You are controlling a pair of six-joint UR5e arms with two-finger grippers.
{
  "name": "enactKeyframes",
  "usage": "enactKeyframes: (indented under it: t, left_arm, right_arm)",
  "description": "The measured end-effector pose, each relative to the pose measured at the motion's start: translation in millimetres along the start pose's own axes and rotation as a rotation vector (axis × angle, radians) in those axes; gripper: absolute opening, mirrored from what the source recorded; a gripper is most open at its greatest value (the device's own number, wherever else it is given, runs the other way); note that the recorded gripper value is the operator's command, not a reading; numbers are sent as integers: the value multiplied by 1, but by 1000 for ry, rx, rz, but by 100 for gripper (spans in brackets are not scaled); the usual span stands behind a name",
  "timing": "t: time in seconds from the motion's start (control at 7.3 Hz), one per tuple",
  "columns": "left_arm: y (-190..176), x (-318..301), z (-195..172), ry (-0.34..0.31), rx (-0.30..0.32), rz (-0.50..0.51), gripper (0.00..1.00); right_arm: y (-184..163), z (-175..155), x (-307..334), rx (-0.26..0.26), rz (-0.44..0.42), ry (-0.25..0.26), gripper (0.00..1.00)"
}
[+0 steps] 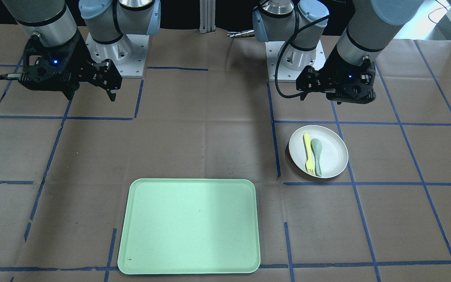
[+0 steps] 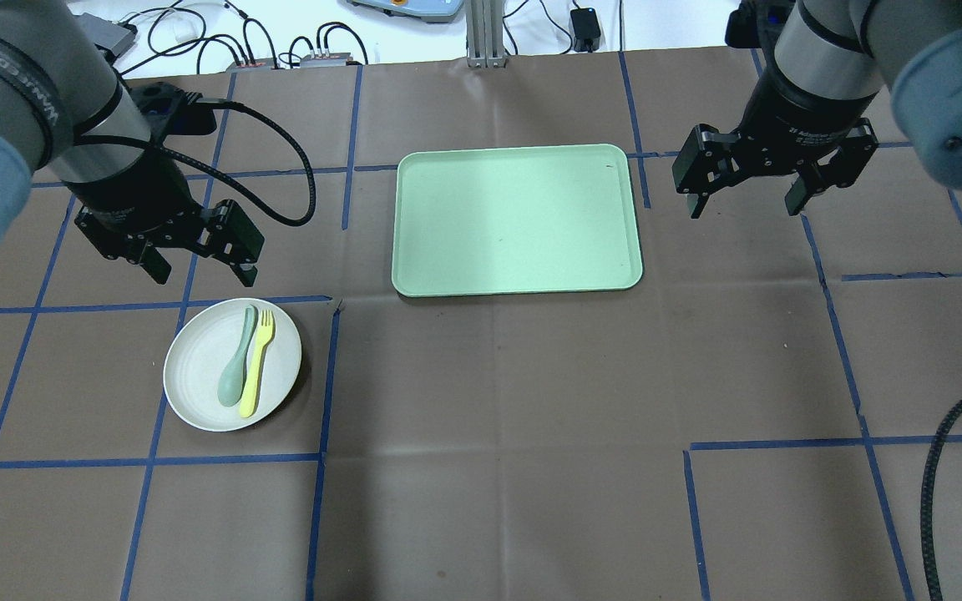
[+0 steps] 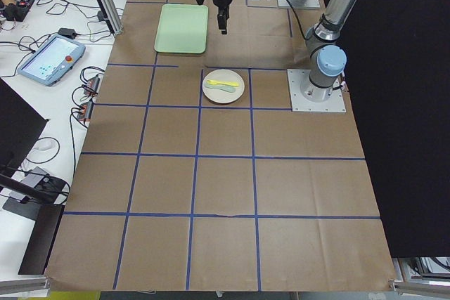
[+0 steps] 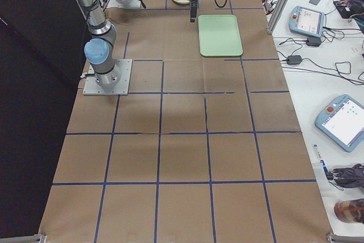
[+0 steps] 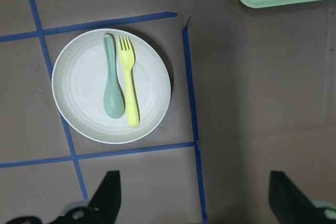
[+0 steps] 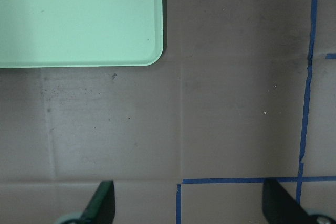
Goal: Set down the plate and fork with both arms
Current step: 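Move the left gripper down toward the rim of the white plate, then grasp the white plate rim with the left gripper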
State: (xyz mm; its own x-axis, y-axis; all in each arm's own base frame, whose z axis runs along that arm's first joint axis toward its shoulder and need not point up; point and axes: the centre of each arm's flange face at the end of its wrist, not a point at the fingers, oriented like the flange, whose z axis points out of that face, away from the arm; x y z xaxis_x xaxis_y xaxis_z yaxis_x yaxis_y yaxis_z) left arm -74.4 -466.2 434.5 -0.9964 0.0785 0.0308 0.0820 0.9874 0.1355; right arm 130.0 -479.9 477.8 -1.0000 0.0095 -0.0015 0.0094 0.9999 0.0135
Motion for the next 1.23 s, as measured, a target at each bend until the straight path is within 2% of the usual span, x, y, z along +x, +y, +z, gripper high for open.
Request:
enactKeyframes:
  t: [0.14,0.27,0.55,0.82,1.1,1.23]
  left_arm:
    - [-2,-29,15,12,-8,-12,99]
    - [-6,-56,36,14,8,-5,99]
    - [-17,-95,93,6,40,57,99]
    - [-27,-141,140,36,5,77,99]
    - [-39,-183,185,71,-28,54,98]
    - [-42,-194,202,83,-40,43,94]
  right_arm:
    - [0,0,0,-1,0,0,100]
    - [0,0,-1,0,0,-2,100]
    - [1,-4,-3,9,0,-8,100]
    - [2,-6,-4,14,1,-12,100]
    - [1,-6,-4,14,3,-12,100]
    - [-1,-4,-3,10,3,-9,100]
